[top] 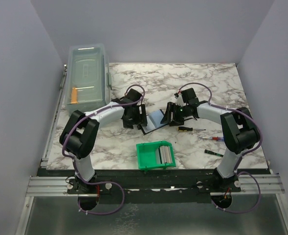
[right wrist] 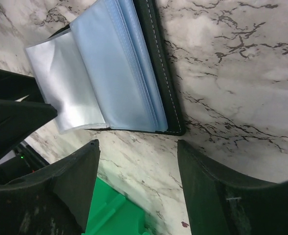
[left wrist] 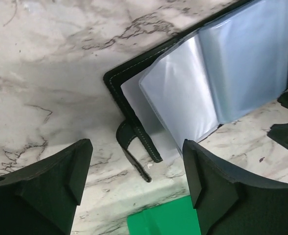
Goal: Put the credit cards into the card holder
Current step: Open the card holder at the center of the board, then pick up the credit card from the storage box.
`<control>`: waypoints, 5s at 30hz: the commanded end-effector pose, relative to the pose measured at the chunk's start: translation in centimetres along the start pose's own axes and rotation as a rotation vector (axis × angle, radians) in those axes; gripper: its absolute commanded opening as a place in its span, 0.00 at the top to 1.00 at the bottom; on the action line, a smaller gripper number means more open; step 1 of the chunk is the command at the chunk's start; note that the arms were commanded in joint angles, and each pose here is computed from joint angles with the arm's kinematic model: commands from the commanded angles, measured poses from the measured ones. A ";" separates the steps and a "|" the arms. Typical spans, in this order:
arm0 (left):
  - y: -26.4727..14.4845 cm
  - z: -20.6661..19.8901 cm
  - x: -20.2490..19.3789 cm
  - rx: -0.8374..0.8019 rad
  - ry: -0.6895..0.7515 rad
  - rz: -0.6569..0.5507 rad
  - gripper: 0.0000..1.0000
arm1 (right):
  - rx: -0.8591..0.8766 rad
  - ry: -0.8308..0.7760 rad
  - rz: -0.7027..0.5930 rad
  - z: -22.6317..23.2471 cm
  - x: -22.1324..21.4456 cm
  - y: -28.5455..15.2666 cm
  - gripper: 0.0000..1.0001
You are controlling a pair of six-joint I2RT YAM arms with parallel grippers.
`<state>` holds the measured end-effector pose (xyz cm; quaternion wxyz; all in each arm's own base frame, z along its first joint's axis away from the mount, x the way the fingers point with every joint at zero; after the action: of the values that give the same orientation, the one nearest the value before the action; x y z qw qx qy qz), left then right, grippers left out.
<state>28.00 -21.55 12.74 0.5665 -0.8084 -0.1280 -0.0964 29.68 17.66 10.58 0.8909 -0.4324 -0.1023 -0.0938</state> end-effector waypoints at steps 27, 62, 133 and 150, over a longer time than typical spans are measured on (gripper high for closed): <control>1.5 2.2 6.0 0.003 -0.078 -0.163 0.64 | -0.338 -0.070 -0.099 0.8 2.6 -2.3 0.30; -11.3 0.9 1.9 -0.267 0.221 -0.216 0.10 | -0.883 -0.271 -0.085 13.3 -18.5 -2.8 0.02; -10.8 1.3 1.6 -0.279 0.228 -0.195 0.10 | -0.899 -0.229 -0.090 13.8 -17.0 -2.3 0.95; -10.9 0.7 1.8 -0.320 0.211 -0.178 0.07 | -0.489 -0.217 -0.146 15.4 -15.9 -6.2 1.00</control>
<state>26.34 -16.97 22.21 0.4497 -0.8481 -0.1263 -0.2502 10.64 27.16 18.43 0.6762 -0.7031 -0.1828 -0.1222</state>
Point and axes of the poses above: each gripper's point midway between its finger pads, its own y axis out along the fingers, its own z axis along the line the jaws close on, x = y × z, the point moved 9 cm from there along -y, back along the fingers, and after that the axes turned 2 degrees about y, right-handed, at the moved point
